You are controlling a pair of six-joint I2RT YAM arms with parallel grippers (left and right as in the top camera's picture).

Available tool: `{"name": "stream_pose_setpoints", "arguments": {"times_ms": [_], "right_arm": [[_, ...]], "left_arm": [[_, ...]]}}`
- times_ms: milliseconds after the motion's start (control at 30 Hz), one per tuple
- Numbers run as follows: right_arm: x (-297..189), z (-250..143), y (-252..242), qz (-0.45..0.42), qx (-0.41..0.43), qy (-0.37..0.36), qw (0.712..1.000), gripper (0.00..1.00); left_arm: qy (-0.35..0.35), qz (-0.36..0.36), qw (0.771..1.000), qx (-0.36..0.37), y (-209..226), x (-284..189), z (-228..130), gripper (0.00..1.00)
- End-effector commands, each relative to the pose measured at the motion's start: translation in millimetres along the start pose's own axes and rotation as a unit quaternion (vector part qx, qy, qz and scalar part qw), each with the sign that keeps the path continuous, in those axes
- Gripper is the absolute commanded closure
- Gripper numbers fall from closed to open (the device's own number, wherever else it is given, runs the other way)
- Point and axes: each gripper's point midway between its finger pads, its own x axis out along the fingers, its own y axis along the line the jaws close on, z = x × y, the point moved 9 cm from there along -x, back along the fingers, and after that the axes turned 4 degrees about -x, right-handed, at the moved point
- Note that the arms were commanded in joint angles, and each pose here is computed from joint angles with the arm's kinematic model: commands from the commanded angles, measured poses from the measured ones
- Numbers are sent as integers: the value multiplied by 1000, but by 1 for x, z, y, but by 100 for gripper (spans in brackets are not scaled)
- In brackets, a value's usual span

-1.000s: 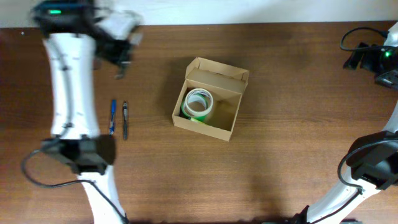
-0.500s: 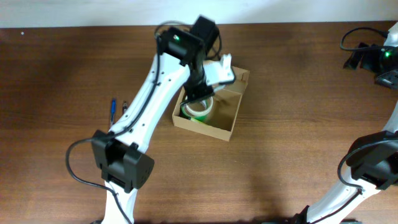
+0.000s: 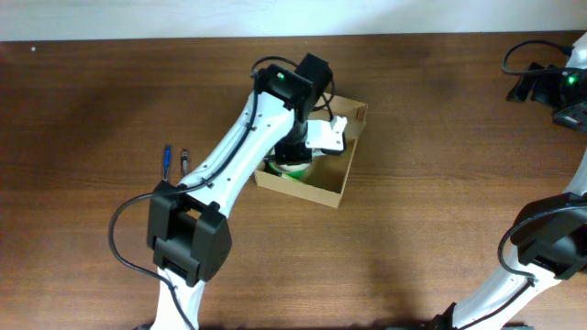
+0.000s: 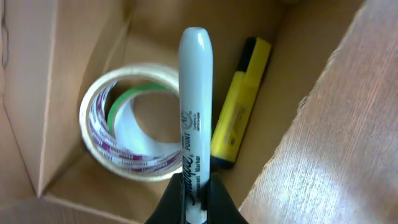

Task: Pack container
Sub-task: 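Carry the white marker into the box and release it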

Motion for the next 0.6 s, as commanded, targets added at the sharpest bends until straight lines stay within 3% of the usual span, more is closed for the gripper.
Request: {"name": "stream_pose_setpoints", "arguments": {"times_ms": [0,300,567], "right_arm": [[0,-1,2,4,-1,1,1000,2],[0,-1,2,4,-1,1,1000,1],[0,-1,2,4,-1,1,1000,1]], "left_arm": [[-3,6,999,36,-4,-7,1,98],[-6,-30,992,124,-15,-5,1,98],[-51,-60,986,147,-19,-1,10,99]]}}
